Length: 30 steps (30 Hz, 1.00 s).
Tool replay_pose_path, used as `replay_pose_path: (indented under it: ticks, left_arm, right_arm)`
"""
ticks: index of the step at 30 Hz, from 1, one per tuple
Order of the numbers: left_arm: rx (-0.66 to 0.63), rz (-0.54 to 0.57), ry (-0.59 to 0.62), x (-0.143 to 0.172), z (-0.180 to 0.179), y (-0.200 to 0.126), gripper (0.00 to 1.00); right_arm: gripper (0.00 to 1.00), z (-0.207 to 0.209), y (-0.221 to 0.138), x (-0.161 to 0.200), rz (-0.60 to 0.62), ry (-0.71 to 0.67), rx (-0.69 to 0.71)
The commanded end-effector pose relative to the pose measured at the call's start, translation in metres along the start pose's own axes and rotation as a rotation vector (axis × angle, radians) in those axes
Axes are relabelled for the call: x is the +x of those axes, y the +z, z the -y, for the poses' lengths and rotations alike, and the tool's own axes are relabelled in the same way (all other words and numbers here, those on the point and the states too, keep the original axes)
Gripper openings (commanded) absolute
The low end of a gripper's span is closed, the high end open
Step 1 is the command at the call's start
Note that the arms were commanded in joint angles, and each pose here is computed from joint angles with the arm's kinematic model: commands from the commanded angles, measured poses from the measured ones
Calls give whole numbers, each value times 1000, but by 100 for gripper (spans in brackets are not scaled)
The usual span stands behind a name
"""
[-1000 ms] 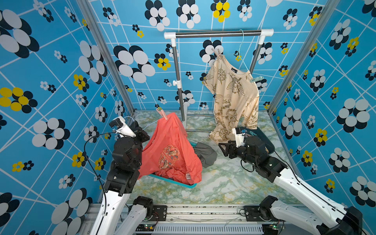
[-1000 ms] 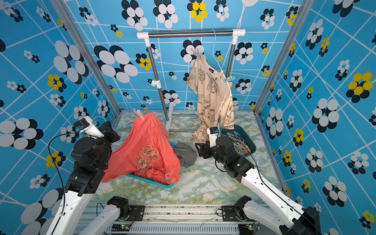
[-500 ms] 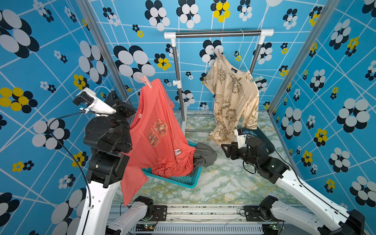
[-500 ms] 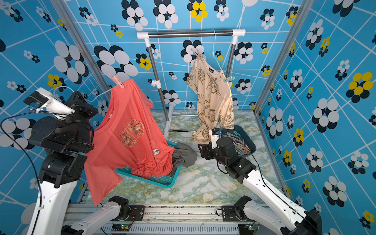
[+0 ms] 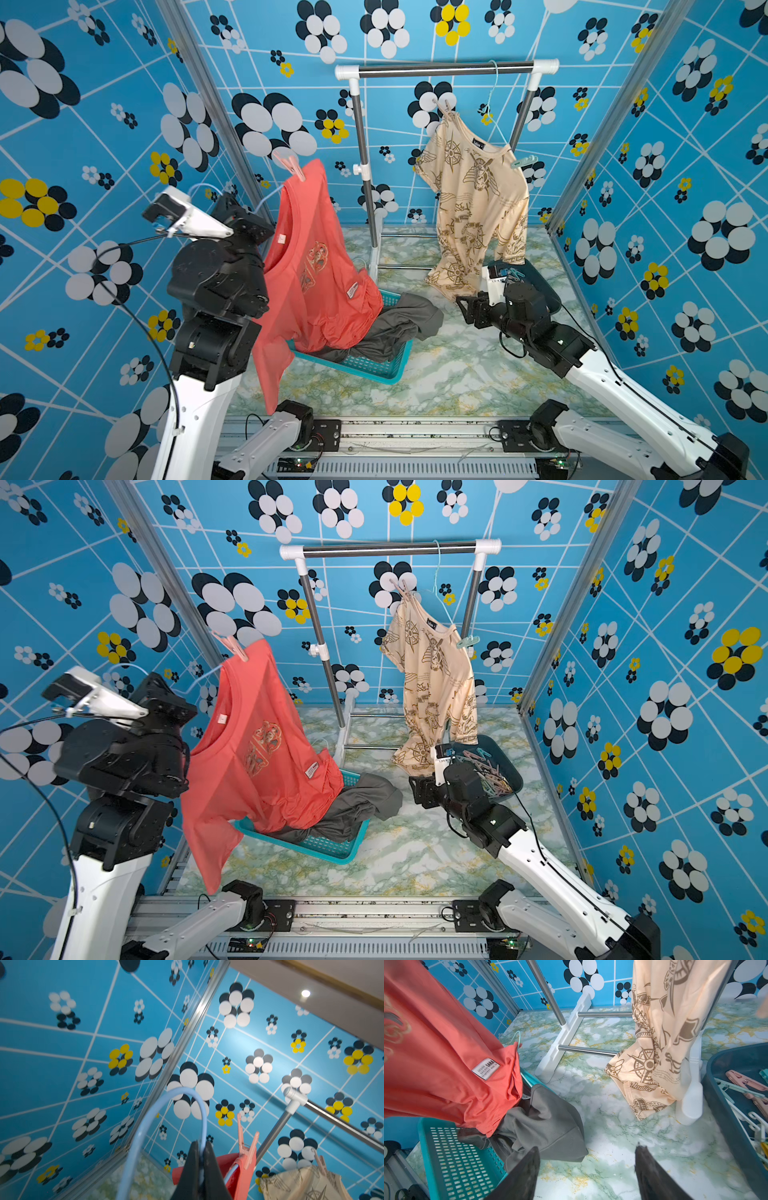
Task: Use clothespins to secure the t-shirt on both sides of the hanger
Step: Clamp the T-shirt on the hanger, then pick up the clothespin from the storage box.
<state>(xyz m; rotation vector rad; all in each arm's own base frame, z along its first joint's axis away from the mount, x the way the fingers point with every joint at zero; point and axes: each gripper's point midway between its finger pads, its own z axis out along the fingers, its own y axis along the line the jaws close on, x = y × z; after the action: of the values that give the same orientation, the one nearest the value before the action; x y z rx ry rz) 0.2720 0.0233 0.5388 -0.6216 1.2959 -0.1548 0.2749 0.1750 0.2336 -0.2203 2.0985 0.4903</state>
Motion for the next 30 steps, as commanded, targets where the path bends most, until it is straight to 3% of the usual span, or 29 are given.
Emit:
replay_pose_path:
  ticks: [1,6,11,16,23,30]
  left_arm:
    - [-2,-159,-23,76,-7,4,0]
    - [-5,-320,-44,162,-16,1,0]
    - [-17,-399,-88,206,-23,-6,0]
    - [-6,-374,-74,205,-25,-6,0]
    - [85,-254,12,179,-16,-6,0]
    - [153,-226,94,186,-27,-9,0]
  right_arm:
    - [73,13,-5,9,-17,-8,55]
    - [73,26,-9,9,-21,7,116]
    - [73,31,-6,11,-28,36,135]
    - [70,62,-11,11,-45,75,268]
    - [59,144,-6,41,-206,345,409]
    - [56,203,-1,54,-266,457,546]
